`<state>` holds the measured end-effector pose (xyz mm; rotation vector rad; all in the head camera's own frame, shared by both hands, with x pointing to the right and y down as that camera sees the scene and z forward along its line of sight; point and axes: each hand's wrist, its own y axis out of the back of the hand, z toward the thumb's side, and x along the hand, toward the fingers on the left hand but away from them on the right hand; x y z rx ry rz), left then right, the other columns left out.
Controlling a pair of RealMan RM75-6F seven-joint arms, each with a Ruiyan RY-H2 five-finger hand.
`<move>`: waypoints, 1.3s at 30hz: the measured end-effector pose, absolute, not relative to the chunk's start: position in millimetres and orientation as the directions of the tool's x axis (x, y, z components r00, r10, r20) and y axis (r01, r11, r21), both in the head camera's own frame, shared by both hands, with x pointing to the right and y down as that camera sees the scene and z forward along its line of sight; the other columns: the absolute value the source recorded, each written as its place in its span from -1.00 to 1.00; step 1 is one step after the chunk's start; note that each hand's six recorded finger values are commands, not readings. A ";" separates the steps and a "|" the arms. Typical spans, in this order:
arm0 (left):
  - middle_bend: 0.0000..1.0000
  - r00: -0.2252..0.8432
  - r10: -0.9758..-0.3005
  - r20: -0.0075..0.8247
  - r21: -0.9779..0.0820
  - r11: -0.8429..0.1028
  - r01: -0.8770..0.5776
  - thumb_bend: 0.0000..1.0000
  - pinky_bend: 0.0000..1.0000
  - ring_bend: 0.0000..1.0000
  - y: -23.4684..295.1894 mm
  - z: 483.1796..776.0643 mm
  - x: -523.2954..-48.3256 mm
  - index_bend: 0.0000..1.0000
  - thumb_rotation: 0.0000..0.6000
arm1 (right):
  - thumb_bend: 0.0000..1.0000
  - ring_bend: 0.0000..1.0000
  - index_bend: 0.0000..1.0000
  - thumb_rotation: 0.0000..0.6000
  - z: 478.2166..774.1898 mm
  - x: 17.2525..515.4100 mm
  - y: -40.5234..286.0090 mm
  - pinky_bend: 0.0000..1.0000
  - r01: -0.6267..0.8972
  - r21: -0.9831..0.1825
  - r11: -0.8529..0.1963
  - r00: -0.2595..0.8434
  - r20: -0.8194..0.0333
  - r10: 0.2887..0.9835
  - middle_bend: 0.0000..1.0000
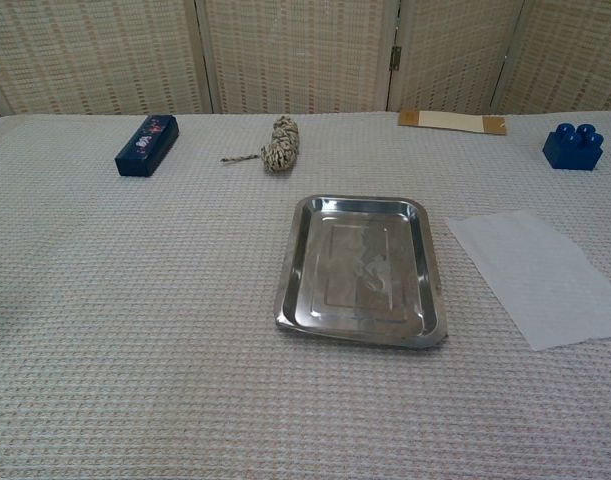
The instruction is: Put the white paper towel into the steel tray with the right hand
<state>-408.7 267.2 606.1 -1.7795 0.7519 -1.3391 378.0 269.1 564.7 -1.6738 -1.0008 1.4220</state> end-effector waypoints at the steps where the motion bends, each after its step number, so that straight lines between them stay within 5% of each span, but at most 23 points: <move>1: -1.00 0.273 -0.817 0.508 -0.848 -0.529 -0.007 -0.15 -1.00 -1.00 267.2 606.2 -408.7 -1.00 1.00 | -0.45 -1.00 -1.00 1.00 564.8 378.2 269.0 -1.00 0.110 -0.888 -0.446 0.093 -0.438 0.894 -1.00; 10: -1.00 0.292 -0.808 0.512 -0.840 -0.542 -0.024 -0.16 -1.00 -1.00 269.1 608.0 -402.1 -1.00 1.00 | -0.45 -1.00 -0.99 1.00 561.6 378.1 267.3 -1.00 0.099 -0.896 -0.432 0.117 -0.421 0.900 -1.00; 19: -1.00 0.308 -0.798 0.518 -0.829 -0.558 -0.050 -0.16 -1.00 -1.00 264.8 611.7 -397.8 -1.00 1.00 | -0.45 -1.00 -0.53 1.00 572.6 386.9 256.1 -1.00 0.049 -0.904 -0.424 0.177 -0.410 0.895 -1.00; 28: -1.00 0.315 -0.785 0.533 -0.819 -0.572 -0.040 -0.15 -1.00 -1.00 267.6 614.3 -394.6 -1.00 1.00 | -0.45 -1.00 -0.44 1.00 612.3 399.7 259.6 -1.00 -0.074 -0.864 -0.497 0.202 -0.501 0.841 -1.00; 39: -1.00 0.261 -0.807 0.530 -0.828 -0.559 -0.045 -0.16 -1.00 -1.00 265.5 606.9 -410.0 -1.00 1.00 | -0.45 -1.00 -0.37 1.00 659.9 398.5 263.0 -1.00 -0.030 -0.843 -0.537 0.193 -0.532 0.825 -1.00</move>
